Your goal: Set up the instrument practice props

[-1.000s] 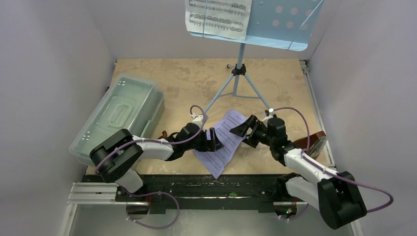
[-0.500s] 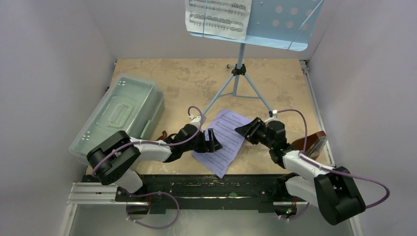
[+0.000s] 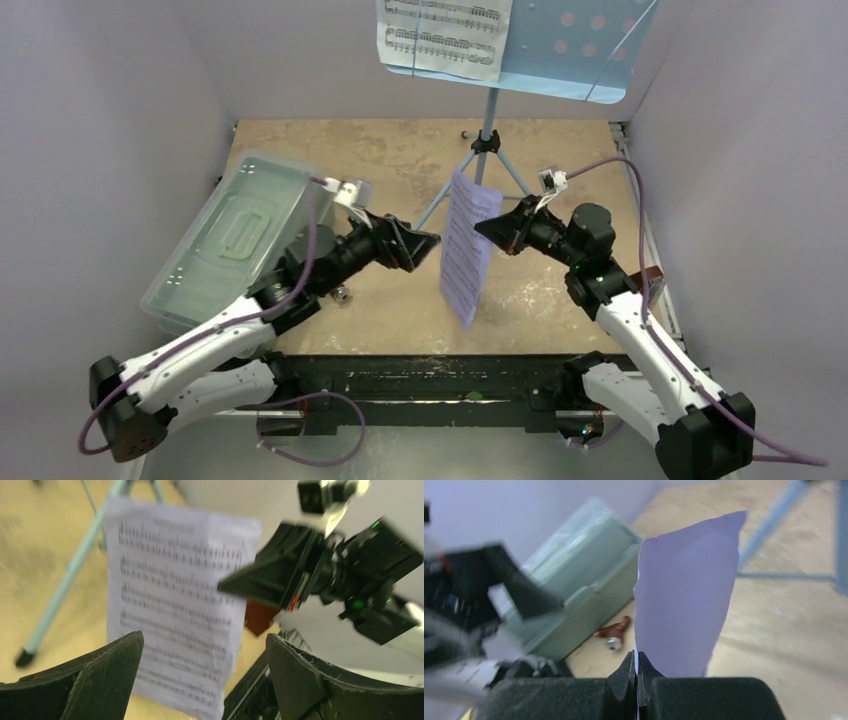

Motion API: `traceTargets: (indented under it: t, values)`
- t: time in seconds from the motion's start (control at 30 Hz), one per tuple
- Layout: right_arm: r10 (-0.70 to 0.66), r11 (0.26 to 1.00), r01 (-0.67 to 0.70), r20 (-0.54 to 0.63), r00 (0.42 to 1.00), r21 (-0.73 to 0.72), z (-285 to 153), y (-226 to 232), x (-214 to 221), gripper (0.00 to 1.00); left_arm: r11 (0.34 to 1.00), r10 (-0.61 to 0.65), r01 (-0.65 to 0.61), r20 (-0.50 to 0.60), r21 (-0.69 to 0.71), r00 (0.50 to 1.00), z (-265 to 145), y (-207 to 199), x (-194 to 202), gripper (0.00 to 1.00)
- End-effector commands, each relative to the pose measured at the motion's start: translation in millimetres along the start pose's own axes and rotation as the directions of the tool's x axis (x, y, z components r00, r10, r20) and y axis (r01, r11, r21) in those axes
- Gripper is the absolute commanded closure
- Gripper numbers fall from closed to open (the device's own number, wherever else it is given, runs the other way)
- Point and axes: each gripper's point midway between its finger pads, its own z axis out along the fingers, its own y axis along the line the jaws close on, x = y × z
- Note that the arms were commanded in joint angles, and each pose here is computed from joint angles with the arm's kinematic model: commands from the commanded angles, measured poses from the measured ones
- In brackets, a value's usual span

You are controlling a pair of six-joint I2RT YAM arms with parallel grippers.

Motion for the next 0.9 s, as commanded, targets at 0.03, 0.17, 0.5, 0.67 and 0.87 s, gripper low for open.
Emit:
traceTargets:
  t: [0.03,0.17,0.5,0.67,0.87]
  values:
    - [-0.295,0.877,0.243,-0.065,0.953,-0.414,-49,105,-17,1.0,0.954,0.292,-0.276,0.171,-0.114,0.941,-56,-21,-96,0.07]
    - [-0.394,0.75,0.345,0.038,0.918,-0.564,-94,170,-48,1.0,0.933,0.358,-0.356,0.227,-0.053,0.906,-85,-50,-124,0.05]
    - [-0.492,0.562,0.517,0.241,0.837,-0.646,-160,250,-91,1.0,0.807,0.362,-0.414,0.2,0.421,0.91,-119,-137,-99,0.01]
    - [-0.471,0.555,0.5,0.244,0.848,-0.666,-160,252,-90,1.0,0.771,0.322,-0.344,0.138,0.536,0.937,-120,-150,-81,0.05]
    - [-0.469,0.597,0.519,0.259,0.844,-0.611,-155,243,-91,1.0,0.699,0.295,-0.299,0.118,0.65,0.948,-130,-171,-76,0.43]
